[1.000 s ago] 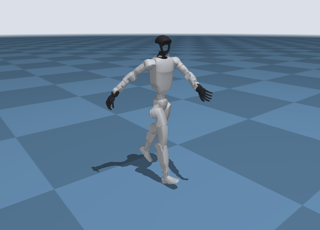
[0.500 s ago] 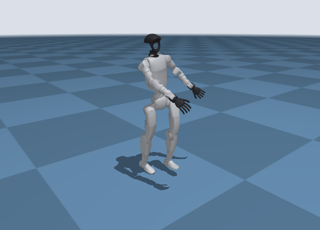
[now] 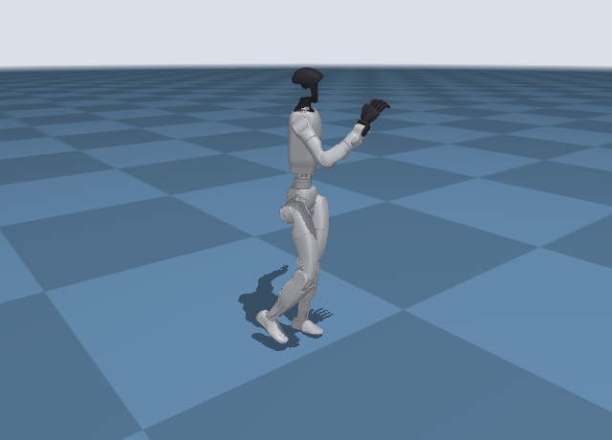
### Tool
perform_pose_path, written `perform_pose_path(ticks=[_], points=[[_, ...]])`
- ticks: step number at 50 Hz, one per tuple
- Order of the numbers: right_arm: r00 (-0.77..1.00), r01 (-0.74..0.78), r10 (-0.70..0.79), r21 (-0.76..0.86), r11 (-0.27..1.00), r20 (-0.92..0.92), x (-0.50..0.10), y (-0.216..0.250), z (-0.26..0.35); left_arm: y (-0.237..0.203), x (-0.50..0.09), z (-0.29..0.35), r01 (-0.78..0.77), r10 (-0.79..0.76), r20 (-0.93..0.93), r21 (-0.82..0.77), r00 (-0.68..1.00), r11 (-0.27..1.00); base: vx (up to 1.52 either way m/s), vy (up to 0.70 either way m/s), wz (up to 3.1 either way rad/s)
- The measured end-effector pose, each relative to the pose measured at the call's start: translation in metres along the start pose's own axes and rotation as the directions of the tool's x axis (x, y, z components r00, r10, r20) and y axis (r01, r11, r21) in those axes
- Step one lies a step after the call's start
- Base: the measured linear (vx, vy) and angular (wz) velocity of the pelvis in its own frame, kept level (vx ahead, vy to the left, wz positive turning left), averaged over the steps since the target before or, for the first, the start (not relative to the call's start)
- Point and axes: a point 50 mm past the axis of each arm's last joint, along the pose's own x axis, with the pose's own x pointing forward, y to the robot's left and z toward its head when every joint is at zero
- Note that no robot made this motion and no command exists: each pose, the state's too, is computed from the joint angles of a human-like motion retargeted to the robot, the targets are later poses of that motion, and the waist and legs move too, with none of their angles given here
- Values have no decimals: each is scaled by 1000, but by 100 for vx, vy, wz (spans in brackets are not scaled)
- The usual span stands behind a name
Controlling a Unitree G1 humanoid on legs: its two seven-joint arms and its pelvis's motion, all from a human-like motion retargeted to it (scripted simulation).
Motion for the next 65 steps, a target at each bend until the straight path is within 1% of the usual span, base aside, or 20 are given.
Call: perform_pose_path(ticks=[2,4,6,8,10,12,14,16,20,24,29,32,35,41,43,45,50,55,60,65], points=[[957,-143,153,61,988,-245,-70,17,-33,22,0,5,-116,110,47,159,993,980,47,-12,417],[802,-232,276,150,961,-530,-150,28,-61,46,-2,-6,-218,219,34,325,975,920,44,-19,408],[523,-272,352,239,932,-776,-241,36,-74,71,-7,-25,-284,332,-23,462,943,840,40,-23,358],[166,-290,388,331,898,-907,-333,40,-64,90,-14,-42,-321,424,-86,524,902,789,37,-25,293],[-198,-278,394,437,855,-897,-416,43,-32,99,-19,-52,-353,474,-143,493,869,795,37,-28,249],[-498,-224,411,570,790,-764,-478,48,13,94,-17,-55,-365,461,-188,390,867,845,37,-31,217],[-698,-117,451,709,695,-557,-518,55,64,78,-11,-51,-326,387,-204,278,899,904,37,-32,174],[-800,15,487,799,601,-351,-540,57,110,53,-5,-39,-240,272,-180,182,945,954,37,-33,122],[-852,175,501,817,549,-154,-556,50,162,-1,-2,-5,-30,39,-73,115,997,993,36,-30,66],[-853,223,496,747,626,-161,-558,45,179,-27,-4,24,66,-81,34,320,996,945,35,-29,76],[-867,223,474,733,642,-152,-559,47,173,-7,-2,57,-14,-86,152,561,985,828,28,-24,187],[-885,161,445,803,574,-141,-559,47,164,11,-2,70,-105,-18,202,581,979,807,30,-15,183],[-891,73,422,863,500,-169,-554,52,138,38,-1,71,-184,91,200,513,976,838,33,-12,140],[-803,-299,438,909,290,-404,-526,55,57,64,-1,71,-236,194,160,312,968,920,32,-6,130],[-764,-399,429,876,272,-482,-517,46,32,62,-1,73,-224,180,163,316,970,922,35,-3,184],[-743,-433,396,839,329,-539,-511,32,14,59,-1,75,-211,158,176,341,972,916,39,-2,203],[-767,-300,311,743,598,-560,-516,9,6,29,-2,83,-98,31,208,324,978,941,49,-1,171],[-740,-216,390,743,633,-547,-516,26,17,-6,-5,89,53,-97,224,194,970,980,57,0,120],[-792,-117,432,802,586,-431,-529,42,55,28,5,36,-25,24,14,122,1000,992,52,-5,194],[-869,69,455,865,497,-192,-554,39,129,98,-4,-38,-297,286,-209,-25,935,954,57,-7,271]])
